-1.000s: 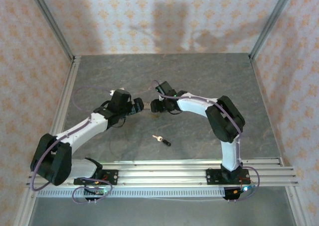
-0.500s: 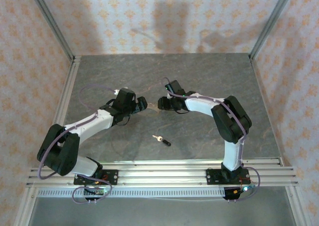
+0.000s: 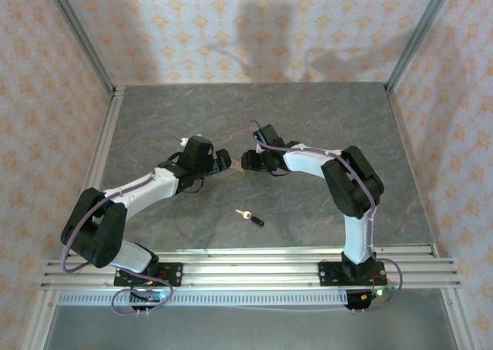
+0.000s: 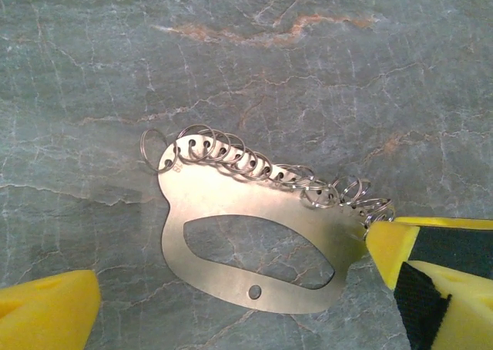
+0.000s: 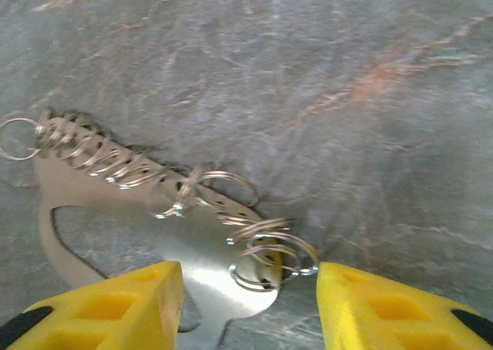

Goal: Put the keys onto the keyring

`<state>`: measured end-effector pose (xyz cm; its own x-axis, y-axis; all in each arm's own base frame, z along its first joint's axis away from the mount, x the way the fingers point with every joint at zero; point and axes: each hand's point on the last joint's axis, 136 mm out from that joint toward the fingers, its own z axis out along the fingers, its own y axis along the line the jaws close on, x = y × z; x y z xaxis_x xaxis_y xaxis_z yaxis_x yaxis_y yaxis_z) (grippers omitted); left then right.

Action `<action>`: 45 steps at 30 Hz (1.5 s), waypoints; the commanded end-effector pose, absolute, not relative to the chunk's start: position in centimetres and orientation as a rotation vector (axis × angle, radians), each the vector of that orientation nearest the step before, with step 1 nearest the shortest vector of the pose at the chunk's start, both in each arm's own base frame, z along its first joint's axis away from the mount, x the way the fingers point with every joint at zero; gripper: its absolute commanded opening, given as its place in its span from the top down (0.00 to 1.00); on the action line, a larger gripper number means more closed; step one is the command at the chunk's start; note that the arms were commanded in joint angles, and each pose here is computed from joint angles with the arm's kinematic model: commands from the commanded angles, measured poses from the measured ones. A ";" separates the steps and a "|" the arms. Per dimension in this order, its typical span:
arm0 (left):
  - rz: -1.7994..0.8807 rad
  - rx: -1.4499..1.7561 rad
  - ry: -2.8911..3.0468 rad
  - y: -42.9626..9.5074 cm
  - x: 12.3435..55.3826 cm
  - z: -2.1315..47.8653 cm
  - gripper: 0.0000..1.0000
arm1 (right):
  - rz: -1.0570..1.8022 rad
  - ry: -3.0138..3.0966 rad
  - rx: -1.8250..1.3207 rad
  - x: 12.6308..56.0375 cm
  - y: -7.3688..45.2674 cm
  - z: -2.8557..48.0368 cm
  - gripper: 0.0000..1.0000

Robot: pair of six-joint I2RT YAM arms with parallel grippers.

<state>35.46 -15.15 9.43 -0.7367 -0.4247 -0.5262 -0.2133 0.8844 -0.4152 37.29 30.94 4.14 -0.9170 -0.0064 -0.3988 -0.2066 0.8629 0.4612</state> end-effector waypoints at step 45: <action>-0.412 -0.450 2.364 -16.0 35.5 11.2 0.00 | 0.927 2.641 -0.216 36.1 32.7 4.6 0.55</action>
<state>35.43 -16.20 10.53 -0.7214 -0.4055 -0.5614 -0.1894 0.8953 -0.4032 37.47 31.37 4.18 -0.9287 -0.0050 -0.3708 -0.2191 0.8141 0.5378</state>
